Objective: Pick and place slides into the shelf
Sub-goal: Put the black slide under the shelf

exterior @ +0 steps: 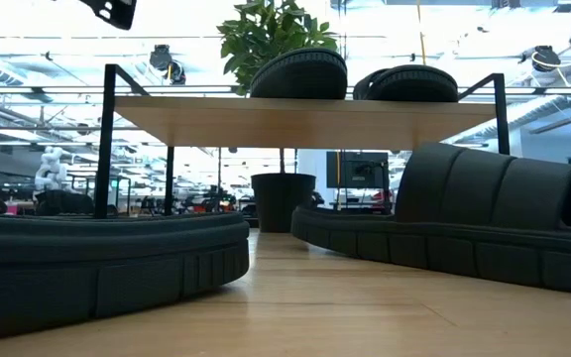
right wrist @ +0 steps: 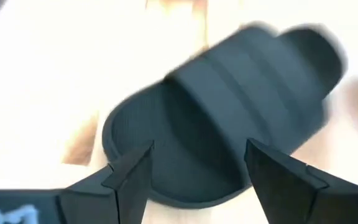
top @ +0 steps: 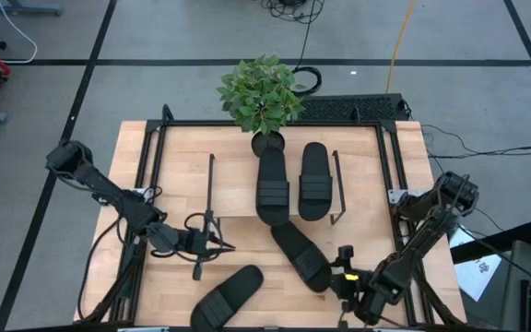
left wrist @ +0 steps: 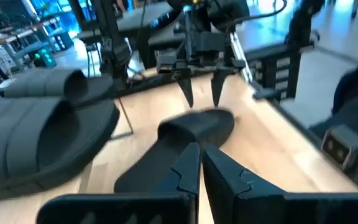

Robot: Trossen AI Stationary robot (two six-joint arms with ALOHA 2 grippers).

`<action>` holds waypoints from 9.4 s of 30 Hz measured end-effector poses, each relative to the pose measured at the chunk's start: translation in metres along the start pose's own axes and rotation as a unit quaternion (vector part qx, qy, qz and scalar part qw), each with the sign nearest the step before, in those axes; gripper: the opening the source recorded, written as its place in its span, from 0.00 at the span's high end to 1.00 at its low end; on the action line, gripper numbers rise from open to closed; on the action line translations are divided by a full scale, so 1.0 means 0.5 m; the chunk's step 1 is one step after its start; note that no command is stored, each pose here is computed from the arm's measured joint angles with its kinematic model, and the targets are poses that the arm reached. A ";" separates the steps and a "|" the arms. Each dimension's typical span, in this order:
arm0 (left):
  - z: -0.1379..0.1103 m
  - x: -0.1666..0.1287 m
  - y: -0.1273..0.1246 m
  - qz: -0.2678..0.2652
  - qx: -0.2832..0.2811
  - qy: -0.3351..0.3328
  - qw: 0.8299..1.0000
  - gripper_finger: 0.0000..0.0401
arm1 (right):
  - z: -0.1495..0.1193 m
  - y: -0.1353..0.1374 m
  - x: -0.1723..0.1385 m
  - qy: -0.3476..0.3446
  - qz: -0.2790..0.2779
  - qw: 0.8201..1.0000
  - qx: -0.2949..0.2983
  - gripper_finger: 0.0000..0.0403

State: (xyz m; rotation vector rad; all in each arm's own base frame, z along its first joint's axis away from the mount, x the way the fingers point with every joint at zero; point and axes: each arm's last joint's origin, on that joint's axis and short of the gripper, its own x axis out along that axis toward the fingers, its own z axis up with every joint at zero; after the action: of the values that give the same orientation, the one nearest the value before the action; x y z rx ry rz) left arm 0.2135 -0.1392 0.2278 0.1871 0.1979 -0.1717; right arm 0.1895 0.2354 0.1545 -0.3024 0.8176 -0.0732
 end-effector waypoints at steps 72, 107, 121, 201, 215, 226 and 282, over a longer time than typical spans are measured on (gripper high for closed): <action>-0.023 0.449 -0.069 0.138 -0.201 0.262 0.934 0.04 | 0.001 -0.146 -0.224 -0.268 -0.134 0.951 -0.074 0.99; -0.013 0.447 -0.115 0.005 -0.085 0.260 0.962 0.97 | 0.000 -0.142 -0.222 -0.259 -0.097 0.957 -0.084 0.99; -0.014 0.454 -0.094 0.011 -0.080 0.261 0.962 0.92 | -0.001 -0.076 -0.195 -0.236 0.036 0.949 -0.208 0.99; -0.011 0.406 -0.088 0.041 -0.090 0.236 0.967 0.60 | -0.034 0.009 0.088 -0.118 -0.088 0.959 -0.241 0.46; -0.012 0.404 -0.097 0.014 -0.076 0.239 0.968 0.71 | -0.017 -0.016 0.113 -0.108 -0.072 0.977 -0.171 0.93; -0.002 0.355 -0.156 0.056 0.022 0.258 0.964 0.71 | 0.038 0.012 0.039 -0.125 -0.183 0.961 -0.165 0.99; 0.069 0.218 -0.190 0.176 0.078 0.264 0.945 0.71 | 0.050 -0.013 0.140 0.156 -0.271 0.947 0.079 0.76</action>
State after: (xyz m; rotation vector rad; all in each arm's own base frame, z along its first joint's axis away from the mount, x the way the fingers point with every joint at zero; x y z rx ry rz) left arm 0.3071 -0.2542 0.2220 0.4222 0.6801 0.2268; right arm 0.2559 0.2225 0.1231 -0.3632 1.0170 -0.7154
